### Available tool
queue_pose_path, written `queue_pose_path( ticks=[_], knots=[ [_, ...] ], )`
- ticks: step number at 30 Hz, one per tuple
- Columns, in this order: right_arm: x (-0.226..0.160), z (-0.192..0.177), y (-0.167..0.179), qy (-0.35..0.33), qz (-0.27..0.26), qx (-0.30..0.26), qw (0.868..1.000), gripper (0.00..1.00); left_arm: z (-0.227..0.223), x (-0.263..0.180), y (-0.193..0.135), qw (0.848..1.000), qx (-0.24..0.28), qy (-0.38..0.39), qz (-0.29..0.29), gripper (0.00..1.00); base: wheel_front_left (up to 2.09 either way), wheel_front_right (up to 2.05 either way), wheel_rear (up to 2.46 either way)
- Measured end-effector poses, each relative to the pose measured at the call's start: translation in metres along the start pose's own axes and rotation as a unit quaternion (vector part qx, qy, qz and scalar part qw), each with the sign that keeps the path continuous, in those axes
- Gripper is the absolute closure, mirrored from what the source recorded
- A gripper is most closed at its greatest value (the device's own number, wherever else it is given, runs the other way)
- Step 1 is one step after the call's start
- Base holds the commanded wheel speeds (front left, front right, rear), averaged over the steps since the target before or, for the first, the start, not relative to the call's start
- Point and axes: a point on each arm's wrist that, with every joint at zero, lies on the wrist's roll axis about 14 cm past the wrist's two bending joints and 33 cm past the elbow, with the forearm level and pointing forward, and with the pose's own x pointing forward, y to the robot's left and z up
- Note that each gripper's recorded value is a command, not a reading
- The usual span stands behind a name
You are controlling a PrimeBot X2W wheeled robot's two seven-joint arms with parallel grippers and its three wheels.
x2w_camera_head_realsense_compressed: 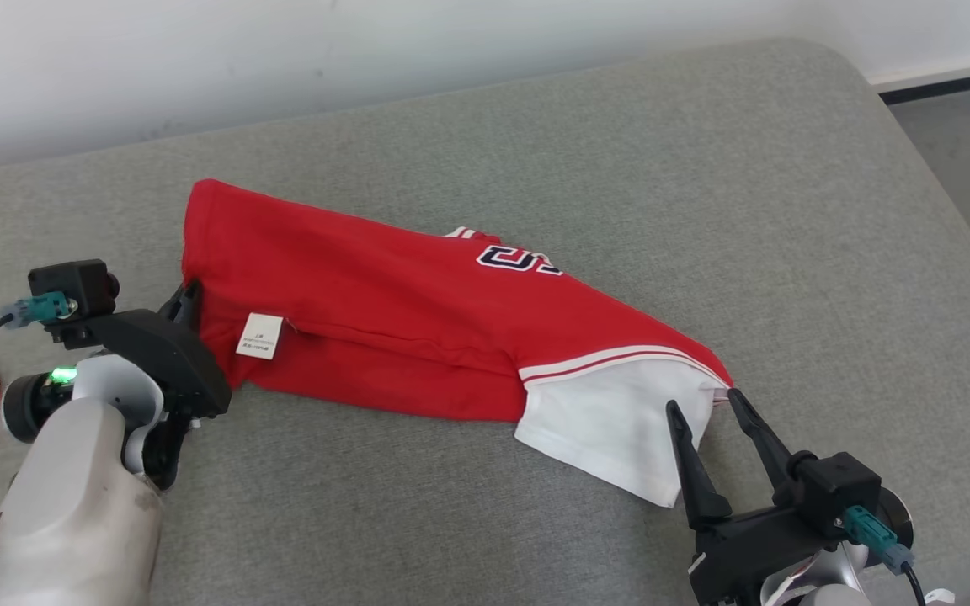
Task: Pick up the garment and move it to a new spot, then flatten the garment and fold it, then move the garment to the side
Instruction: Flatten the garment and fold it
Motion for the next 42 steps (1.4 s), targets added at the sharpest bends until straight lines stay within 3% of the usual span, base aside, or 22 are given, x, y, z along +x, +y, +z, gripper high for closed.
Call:
queue_pose_path(
  ticks=[11, 27, 32, 42],
  knots=[
    [0.0, 0.003, 0.017, -0.005, 0.024, 0.003, 1.0, 0.0, 0.033, -0.057, -0.006, 0.99, -0.063, -0.127, -0.013, 1.0, 0.0, 0.0, 0.0],
    [0.002, 0.016, 0.046, -0.021, 0.066, 0.002, 0.998, 0.0, -0.022, -0.179, 0.002, 0.99, -0.104, -0.084, 0.051, 1.0, 0.0, 0.0, 0.0],
    [0.002, 0.014, 0.044, -0.018, 0.065, 0.003, 0.998, 0.0, -0.037, -0.178, 0.01, 0.992, -0.086, -0.057, 0.068, 1.0, 0.0, 0.0, 0.0],
    [0.001, 0.014, 0.036, -0.013, 0.053, 0.0, 0.999, 0.0, -0.064, -0.136, 0.04, 0.993, -0.044, -0.023, 0.107, 1.0, 0.0, 0.0, 0.0]
  ],
)
